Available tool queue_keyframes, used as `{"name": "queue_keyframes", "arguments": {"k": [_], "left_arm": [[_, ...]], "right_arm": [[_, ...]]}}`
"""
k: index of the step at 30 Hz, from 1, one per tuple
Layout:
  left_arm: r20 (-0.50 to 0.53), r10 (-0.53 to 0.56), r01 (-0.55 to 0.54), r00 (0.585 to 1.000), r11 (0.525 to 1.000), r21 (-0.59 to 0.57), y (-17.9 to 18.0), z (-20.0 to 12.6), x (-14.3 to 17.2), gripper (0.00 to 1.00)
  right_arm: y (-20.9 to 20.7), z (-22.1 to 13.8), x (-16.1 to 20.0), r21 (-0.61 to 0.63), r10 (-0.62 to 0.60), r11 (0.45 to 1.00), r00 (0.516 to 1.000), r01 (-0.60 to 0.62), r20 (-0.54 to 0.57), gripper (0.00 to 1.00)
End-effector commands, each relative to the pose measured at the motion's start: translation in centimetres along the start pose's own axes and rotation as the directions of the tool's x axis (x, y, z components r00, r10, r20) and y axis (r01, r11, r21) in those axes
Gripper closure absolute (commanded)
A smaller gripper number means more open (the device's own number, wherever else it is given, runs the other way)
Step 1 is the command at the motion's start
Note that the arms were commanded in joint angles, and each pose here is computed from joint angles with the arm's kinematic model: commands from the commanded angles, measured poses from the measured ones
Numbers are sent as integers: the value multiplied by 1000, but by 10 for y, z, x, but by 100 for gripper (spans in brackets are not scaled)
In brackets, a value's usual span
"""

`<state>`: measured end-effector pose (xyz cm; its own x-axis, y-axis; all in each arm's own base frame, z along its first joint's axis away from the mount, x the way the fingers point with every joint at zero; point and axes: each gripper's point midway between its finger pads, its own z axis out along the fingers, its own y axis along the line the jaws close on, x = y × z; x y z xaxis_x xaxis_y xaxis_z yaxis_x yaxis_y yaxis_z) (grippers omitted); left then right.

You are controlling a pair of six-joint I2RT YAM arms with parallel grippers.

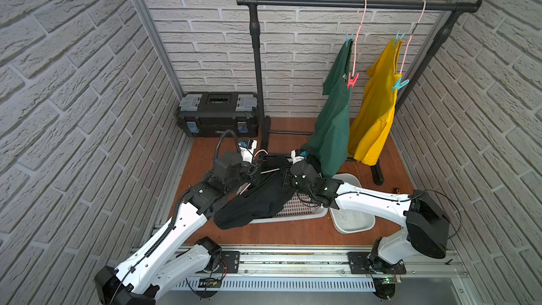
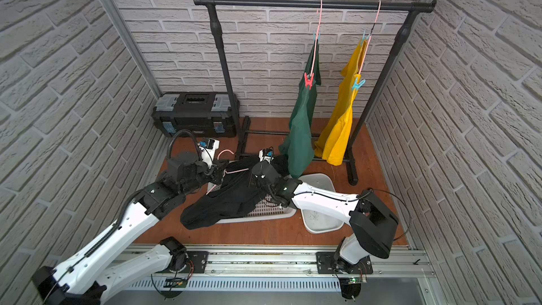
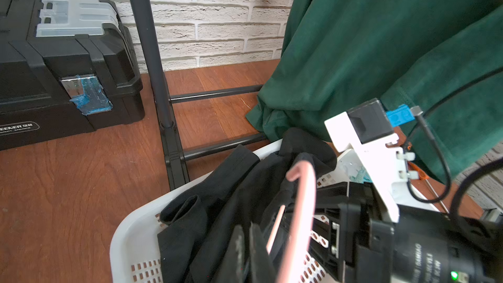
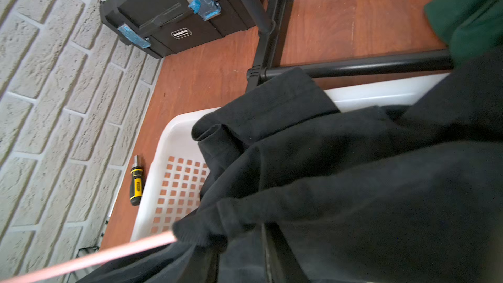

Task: Remove the clothespins securing t-shirts to the hanger
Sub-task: Remove the T-shirt from the hanger.

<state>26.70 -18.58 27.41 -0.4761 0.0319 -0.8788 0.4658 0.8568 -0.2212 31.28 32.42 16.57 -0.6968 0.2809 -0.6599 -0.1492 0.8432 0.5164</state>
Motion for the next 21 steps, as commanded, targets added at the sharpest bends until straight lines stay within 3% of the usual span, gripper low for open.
{"name": "queue_keyframes", "arguments": {"k": [1,6,11,21], "left_arm": [[69,-10,9,998,1000,19,-5,-9,-16,100],[69,-15,13,998,1000,26,-7,-10,-15,100],[63,-9,8,998,1000,25,-7,-10,-13,100],[34,8,-9,999,1000,19,-4,-13,-2,100]], "right_arm": [[2,-3,-17,14,17,1000,998,-18,67,76],[-4,-3,-22,23,36,999,995,-39,93,82],[-11,-7,-30,42,46,998,992,-52,119,97],[-64,-31,-55,148,82,983,976,-113,200,97]]}}
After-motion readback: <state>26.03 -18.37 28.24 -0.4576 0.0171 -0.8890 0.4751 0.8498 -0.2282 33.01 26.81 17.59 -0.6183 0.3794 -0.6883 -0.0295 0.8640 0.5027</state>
